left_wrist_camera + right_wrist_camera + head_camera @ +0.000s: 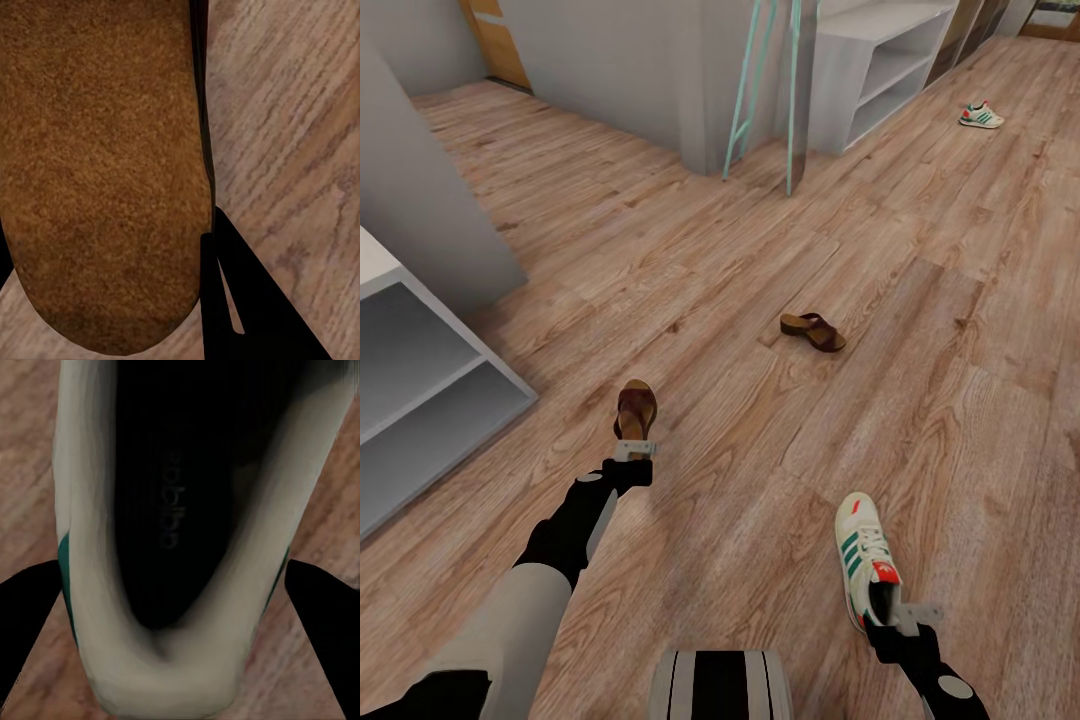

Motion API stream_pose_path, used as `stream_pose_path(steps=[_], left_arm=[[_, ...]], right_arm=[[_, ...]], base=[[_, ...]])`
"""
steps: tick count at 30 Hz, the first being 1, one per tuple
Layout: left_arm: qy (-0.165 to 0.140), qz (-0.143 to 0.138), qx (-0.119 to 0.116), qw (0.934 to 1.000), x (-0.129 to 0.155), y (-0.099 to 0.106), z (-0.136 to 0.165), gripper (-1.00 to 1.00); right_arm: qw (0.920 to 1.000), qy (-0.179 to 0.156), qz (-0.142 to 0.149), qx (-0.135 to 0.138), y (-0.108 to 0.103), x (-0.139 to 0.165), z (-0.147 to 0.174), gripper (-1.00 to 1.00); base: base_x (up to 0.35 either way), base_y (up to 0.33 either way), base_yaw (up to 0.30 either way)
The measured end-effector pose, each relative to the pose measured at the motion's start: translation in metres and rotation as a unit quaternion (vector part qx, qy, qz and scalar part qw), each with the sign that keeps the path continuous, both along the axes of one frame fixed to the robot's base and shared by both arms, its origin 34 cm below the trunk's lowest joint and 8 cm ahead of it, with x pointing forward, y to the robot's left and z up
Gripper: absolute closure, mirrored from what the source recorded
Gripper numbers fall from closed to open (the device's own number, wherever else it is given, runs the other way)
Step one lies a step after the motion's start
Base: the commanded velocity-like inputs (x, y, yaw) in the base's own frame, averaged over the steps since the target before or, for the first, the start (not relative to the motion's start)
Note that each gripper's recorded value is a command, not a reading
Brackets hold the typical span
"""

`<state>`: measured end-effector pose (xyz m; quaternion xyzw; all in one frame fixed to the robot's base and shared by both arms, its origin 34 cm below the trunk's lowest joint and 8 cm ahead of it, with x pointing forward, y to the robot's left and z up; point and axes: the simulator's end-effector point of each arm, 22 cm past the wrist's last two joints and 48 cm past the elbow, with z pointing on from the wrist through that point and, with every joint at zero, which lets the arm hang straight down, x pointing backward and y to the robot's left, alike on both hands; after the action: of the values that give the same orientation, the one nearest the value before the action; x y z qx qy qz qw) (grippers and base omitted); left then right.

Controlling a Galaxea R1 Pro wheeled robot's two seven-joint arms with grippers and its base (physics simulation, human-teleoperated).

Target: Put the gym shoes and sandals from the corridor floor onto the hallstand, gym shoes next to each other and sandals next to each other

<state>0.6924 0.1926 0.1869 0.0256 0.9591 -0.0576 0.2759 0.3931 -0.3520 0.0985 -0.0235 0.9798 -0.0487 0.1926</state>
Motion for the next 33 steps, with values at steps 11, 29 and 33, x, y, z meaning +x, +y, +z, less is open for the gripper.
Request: stream_pose_path(steps=[11, 29, 33], left_arm=[[-0.001, -0.001, 0.0, 1.0, 0.0, 0.0, 0.0, 1.0], [-0.018, -0.001, 0.004, 0.9998, 0.01, 0.004, 0.023, 1.0], [0.001, 0.004, 0.011, 0.9999, -0.021, 0.012, 0.011, 1.0]], right_arm=[[1.0, -0.001, 0.0, -0.001, 0.0, 0.001, 0.0, 1.0], [0.9997, -0.022, 0.005, 0.002, 0.002, 0.017, 0.013, 1.0], [0.9986, -0.051, 0.013, 0.002, 0.004, 0.03, 0.023, 1.0]], base=[[0.0, 0.0, 0.0], [0.0, 0.0, 0.0], [0.0, 0.0, 0.0]])
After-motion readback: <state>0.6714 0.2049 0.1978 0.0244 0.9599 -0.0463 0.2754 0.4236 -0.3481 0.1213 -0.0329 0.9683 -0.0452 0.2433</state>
